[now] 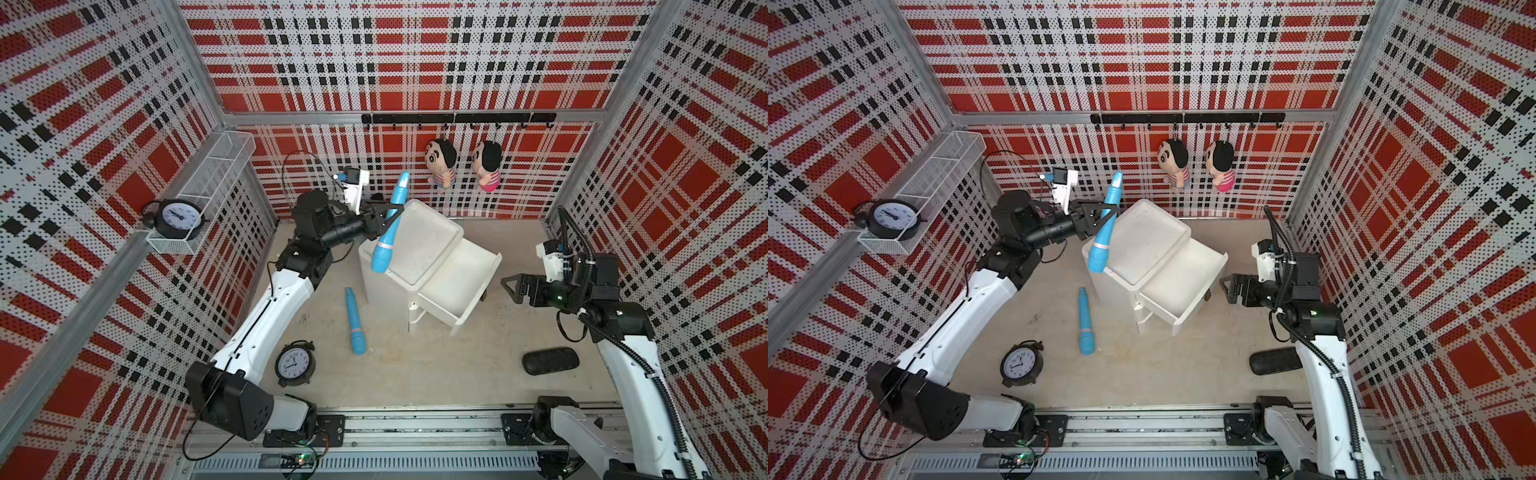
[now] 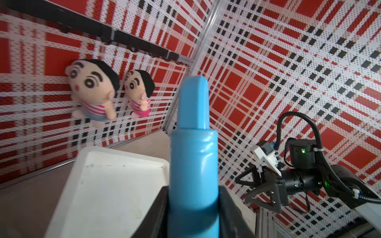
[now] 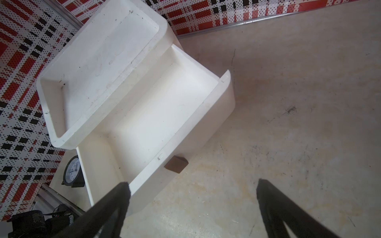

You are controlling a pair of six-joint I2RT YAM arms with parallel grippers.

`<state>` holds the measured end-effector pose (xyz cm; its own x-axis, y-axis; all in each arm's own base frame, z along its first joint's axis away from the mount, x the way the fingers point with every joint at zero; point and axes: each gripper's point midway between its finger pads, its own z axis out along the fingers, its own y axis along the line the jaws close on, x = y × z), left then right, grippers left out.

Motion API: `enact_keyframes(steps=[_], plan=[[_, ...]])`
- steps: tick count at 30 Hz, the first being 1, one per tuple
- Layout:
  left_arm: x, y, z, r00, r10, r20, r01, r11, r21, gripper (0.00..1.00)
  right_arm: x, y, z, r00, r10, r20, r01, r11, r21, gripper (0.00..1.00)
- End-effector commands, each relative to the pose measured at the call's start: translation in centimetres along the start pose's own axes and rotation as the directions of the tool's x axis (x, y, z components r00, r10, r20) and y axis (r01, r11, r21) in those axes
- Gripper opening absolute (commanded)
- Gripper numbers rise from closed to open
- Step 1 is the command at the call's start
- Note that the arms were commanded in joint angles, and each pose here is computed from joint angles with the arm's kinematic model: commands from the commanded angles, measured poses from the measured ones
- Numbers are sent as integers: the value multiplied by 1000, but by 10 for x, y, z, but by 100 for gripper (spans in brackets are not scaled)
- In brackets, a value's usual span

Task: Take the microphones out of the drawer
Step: Place the microphone at the center of the board.

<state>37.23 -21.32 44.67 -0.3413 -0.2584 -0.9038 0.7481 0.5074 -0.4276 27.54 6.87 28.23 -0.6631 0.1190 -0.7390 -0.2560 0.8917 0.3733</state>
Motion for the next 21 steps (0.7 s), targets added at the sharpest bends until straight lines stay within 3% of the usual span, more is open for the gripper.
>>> enact_keyframes(steps=[1, 5, 9, 19, 21], plan=[[-11, 31, -40, 999, -10, 36, 14, 991, -130, 0, -9, 9, -2, 999, -45, 28, 46, 998, -32, 100], [-6, 67, -86, 998, -40, 47, 51, 962, -269, 0, -9, 11, 1, 998, -53, 15, 54, 998, -34, 100], [14, 105, -128, 997, -72, 34, 80, 900, -429, 0, -12, 14, 3, 997, -71, 15, 71, 997, -30, 100], [69, 157, -169, 984, -177, 23, 150, 748, -646, 0, -21, 23, 10, 995, -99, 5, 99, 994, -42, 100], [83, 171, -178, 980, -196, 18, 152, 694, -704, 0, -22, 25, 10, 995, -100, 8, 101, 994, -43, 100]])
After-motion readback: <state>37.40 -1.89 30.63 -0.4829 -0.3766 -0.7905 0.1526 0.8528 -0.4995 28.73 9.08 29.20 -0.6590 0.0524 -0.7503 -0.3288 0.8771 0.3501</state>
